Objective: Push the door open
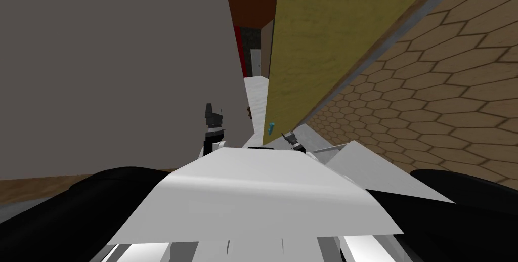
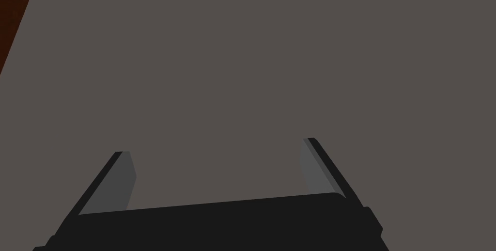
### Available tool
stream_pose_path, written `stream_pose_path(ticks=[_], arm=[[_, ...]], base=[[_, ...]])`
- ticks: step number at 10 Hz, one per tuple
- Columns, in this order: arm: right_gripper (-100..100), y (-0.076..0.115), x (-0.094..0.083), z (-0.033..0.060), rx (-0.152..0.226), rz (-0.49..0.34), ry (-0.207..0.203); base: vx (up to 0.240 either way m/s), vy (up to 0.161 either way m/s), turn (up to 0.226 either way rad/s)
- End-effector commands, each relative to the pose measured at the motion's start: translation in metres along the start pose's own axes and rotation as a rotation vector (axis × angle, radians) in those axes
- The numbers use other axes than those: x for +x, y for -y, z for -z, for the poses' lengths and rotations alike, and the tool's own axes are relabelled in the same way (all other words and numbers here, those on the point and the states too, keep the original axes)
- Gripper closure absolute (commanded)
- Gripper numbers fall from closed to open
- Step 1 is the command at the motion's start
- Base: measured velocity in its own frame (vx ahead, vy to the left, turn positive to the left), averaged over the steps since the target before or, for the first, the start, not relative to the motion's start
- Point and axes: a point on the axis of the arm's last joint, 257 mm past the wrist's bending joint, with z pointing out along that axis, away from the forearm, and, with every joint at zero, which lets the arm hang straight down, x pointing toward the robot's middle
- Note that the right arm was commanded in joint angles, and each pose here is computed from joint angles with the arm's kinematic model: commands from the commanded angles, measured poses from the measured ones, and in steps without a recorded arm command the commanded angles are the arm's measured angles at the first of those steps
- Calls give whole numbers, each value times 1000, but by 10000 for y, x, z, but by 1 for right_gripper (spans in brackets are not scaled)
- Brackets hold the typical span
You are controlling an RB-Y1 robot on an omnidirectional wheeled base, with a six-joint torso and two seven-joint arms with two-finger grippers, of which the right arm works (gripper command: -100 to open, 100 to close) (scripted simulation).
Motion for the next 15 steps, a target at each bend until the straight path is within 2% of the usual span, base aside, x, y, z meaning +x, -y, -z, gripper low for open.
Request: stream_pose_path(ticks=[1, 9, 15], arm=[[-100, -7, 3, -11, 1, 0, 0], [-100, -53, 14, -71, 6, -1, 0], [-100, -121, 27, -160, 13, -1, 0]], base=[[217, -155, -83], [176, -121, -68], [180, -126, -46]])
